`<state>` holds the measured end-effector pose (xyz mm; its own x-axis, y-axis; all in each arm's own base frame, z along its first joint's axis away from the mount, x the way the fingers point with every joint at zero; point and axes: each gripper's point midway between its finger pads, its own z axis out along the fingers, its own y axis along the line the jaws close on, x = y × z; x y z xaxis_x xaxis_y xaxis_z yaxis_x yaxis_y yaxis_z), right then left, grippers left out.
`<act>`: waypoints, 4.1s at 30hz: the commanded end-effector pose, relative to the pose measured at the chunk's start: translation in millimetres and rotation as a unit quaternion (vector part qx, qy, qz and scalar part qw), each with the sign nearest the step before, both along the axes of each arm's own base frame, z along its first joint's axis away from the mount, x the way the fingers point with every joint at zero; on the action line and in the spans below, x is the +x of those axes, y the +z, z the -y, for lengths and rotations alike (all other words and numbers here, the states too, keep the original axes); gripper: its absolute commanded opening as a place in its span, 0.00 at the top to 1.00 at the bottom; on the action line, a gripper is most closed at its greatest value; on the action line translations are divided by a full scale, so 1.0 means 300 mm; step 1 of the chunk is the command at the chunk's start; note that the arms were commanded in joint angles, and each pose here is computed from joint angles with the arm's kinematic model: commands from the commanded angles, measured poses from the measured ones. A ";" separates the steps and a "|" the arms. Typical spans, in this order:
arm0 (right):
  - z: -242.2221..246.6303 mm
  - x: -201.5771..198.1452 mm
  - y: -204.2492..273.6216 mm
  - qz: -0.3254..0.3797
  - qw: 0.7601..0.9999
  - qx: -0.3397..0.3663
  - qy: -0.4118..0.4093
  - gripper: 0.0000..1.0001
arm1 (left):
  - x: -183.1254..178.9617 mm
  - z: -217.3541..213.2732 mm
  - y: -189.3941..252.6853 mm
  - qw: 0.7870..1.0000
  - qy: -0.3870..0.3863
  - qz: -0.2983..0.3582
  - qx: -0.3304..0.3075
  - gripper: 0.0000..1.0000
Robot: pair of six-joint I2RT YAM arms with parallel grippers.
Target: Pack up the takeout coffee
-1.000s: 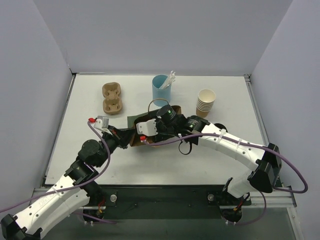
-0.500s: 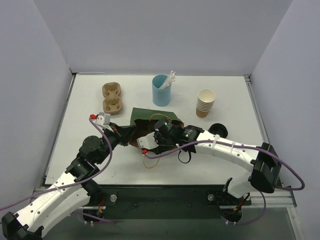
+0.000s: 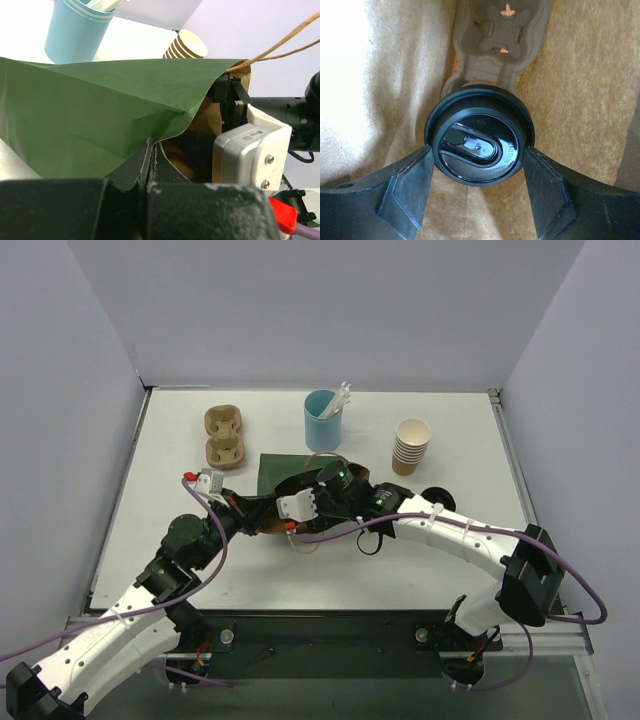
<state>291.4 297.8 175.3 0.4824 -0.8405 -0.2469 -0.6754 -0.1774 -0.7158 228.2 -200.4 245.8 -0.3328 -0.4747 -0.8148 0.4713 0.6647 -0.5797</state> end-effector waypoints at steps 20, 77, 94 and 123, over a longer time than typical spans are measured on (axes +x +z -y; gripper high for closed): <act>-0.032 0.042 0.113 0.052 0.996 -0.019 0.076 0.83 | 0.024 -0.008 0.068 1.000 0.007 -0.004 -0.016 1.00; -0.111 0.059 0.009 0.031 0.999 0.024 0.003 0.86 | -0.009 -0.085 -0.022 1.000 0.011 -0.007 0.023 1.00; -0.167 0.095 -0.004 0.050 0.998 0.025 0.035 0.88 | -0.014 -0.068 0.015 1.000 0.000 -0.003 0.004 1.00; -0.152 0.083 -0.042 -0.009 0.999 0.030 0.038 0.88 | -0.010 -0.076 -0.016 1.000 0.008 -0.007 0.007 1.00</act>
